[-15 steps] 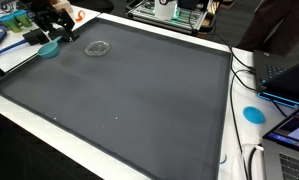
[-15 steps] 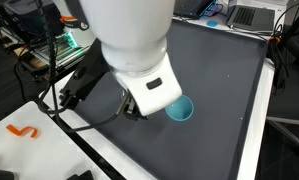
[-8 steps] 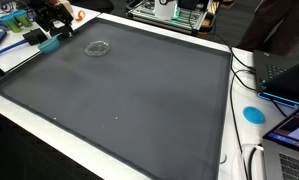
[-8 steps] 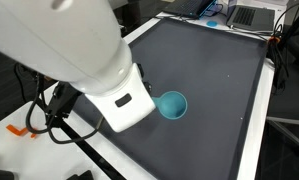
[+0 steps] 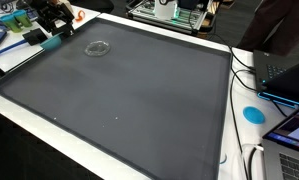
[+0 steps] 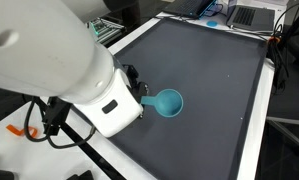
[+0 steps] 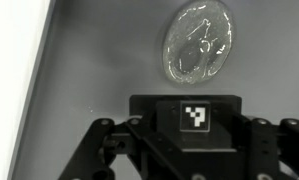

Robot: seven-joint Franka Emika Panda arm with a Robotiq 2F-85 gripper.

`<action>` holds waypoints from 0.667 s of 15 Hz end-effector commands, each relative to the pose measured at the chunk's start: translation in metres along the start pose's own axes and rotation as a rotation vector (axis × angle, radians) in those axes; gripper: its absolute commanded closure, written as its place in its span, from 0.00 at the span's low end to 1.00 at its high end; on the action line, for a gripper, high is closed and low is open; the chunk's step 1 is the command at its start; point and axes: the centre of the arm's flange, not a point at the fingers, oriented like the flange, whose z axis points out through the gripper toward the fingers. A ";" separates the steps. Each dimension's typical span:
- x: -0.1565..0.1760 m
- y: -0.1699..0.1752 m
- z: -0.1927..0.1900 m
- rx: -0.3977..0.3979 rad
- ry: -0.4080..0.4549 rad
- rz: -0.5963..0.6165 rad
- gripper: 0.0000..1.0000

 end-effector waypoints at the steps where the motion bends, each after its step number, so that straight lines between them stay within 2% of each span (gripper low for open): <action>1: -0.022 -0.005 0.004 0.042 0.032 -0.032 0.72; 10: -0.057 -0.008 0.021 0.080 0.073 -0.103 0.72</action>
